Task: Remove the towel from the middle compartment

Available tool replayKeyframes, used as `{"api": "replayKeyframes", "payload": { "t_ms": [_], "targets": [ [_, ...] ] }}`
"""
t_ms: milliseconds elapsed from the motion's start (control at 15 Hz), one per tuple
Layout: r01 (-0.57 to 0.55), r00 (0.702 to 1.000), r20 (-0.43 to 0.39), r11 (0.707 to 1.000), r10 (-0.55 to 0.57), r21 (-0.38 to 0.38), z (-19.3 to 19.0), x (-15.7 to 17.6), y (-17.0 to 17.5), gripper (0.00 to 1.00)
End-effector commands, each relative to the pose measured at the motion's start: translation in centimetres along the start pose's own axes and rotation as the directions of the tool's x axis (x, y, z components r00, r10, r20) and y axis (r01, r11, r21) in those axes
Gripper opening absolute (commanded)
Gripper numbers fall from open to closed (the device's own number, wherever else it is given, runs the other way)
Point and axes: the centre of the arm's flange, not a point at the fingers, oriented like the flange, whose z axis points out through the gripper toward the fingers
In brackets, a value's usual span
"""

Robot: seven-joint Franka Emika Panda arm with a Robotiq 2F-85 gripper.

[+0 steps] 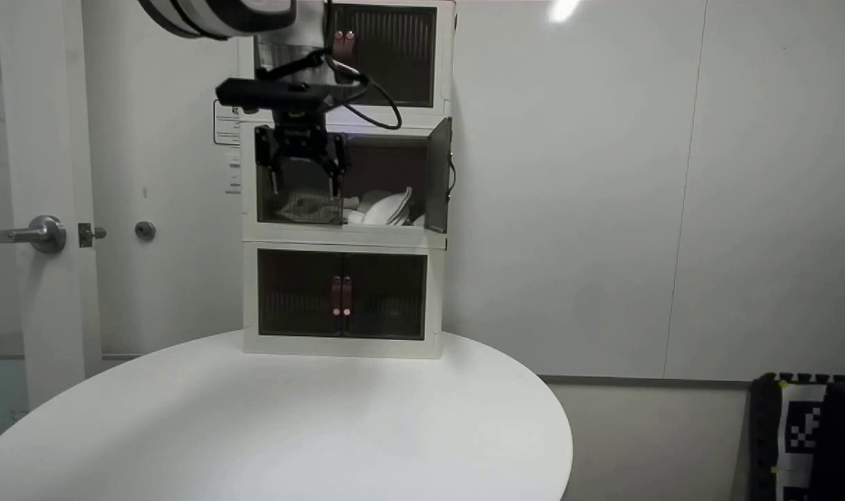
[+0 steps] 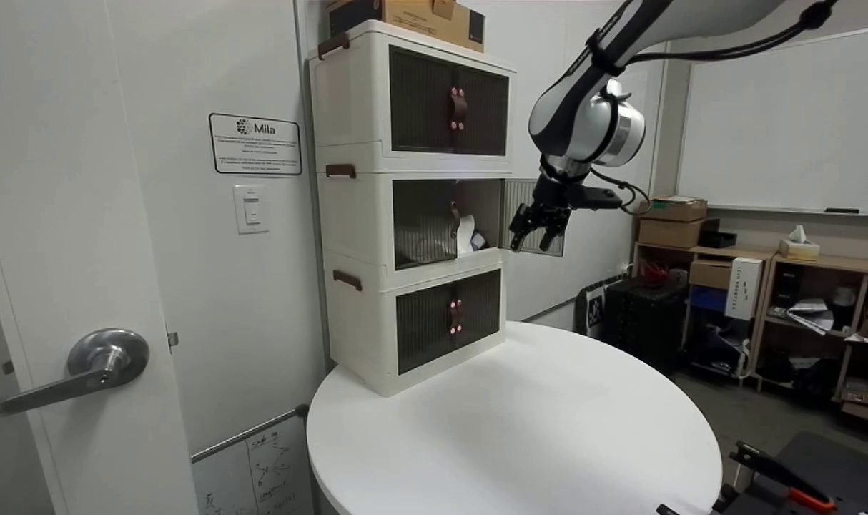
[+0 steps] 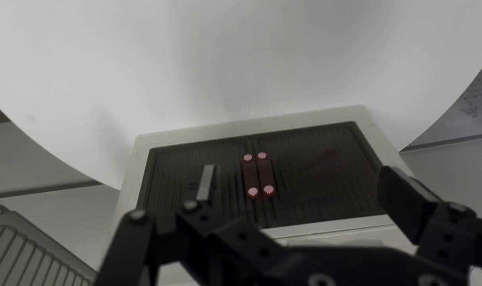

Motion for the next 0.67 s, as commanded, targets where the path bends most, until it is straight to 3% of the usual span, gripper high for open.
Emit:
{"api": "replayKeyframes", "payload": {
  "t_ms": [0, 200, 400, 600],
  "targets": [
    [0.012, 0.992, -0.125, 1.0, -0.014, -0.019, 2.8, 5.5, 4.2, 1.0],
    [-0.022, 0.963, -0.269, 0.999, 0.012, -0.033, 4.2, 8.2, 6.6, 1.0],
    [-0.098, 0.909, -0.404, 0.995, 0.102, 0.032, 5.7, 9.8, 7.2, 1.0],
    [-0.126, 0.867, -0.474, 0.988, 0.153, 0.089, 6.8, 11.1, 6.6, 1.0]
  ]
}}
